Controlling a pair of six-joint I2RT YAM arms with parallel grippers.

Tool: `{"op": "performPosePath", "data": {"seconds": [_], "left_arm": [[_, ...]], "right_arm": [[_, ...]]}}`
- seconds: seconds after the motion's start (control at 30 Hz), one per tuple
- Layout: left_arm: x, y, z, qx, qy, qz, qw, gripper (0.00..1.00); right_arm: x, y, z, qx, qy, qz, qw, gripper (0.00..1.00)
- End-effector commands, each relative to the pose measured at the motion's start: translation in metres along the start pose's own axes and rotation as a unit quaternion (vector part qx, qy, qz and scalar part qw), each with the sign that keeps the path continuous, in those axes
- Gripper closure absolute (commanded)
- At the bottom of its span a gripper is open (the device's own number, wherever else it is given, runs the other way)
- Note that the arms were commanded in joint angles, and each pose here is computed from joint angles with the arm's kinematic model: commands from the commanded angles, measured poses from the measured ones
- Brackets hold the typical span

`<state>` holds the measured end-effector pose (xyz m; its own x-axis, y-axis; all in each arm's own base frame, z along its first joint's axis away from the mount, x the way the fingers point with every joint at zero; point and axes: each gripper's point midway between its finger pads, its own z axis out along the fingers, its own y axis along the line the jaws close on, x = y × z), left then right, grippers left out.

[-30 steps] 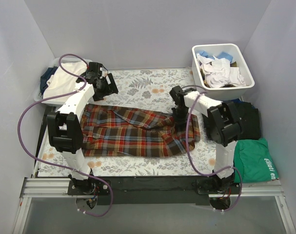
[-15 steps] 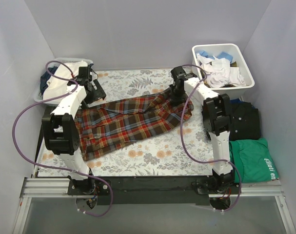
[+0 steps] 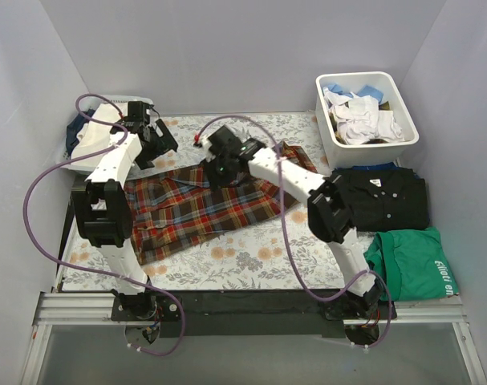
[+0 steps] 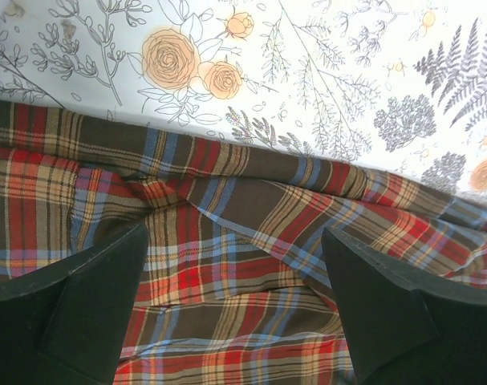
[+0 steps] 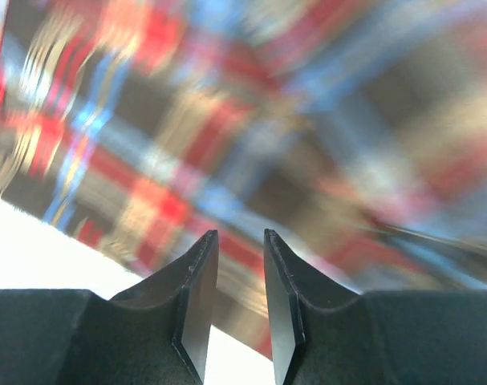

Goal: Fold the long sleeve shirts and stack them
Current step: Fold the shirt

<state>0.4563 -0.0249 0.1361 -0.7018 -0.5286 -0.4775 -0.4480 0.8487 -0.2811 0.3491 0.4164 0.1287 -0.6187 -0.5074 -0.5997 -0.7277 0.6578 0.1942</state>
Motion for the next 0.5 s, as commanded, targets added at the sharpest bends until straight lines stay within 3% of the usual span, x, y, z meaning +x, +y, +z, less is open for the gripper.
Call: {"op": "performPosePath", "data": {"seconds": [0.0,0.27,0.4,0.43,0.47], "left_arm": [[-0.021,-0.008,-0.037,0.015,-0.034,-0.057,0.998,0.1],[-0.041,0.004,-0.055,0.013,-0.067,-0.099,0.993,0.09],[-0.033,-0.017,-0.052,0.077,-0.045,-0.058,0.994,0.1],[-0.03,-0.019,-0.051,0.08,-0.042,-0.046,0.995,0.09],[-0.029,-0.021,-0.049,0.086,-0.043,-0.038,0.995,0.09]], "right_arm": [[0.031,0.051,0.027,-0.08,0.055,-0.032,0.995,0.62],[0.084,0.086,0.068,-0.107,0.128,-0.034,0.985,0.62],[0.13,0.074,0.058,-0.071,0.188,-0.024,0.979,0.64],[0.163,0.065,0.054,-0.056,0.224,-0.015,0.973,0.63],[0.162,0.064,0.04,-0.052,0.218,-0.017,0.974,0.63]]}}
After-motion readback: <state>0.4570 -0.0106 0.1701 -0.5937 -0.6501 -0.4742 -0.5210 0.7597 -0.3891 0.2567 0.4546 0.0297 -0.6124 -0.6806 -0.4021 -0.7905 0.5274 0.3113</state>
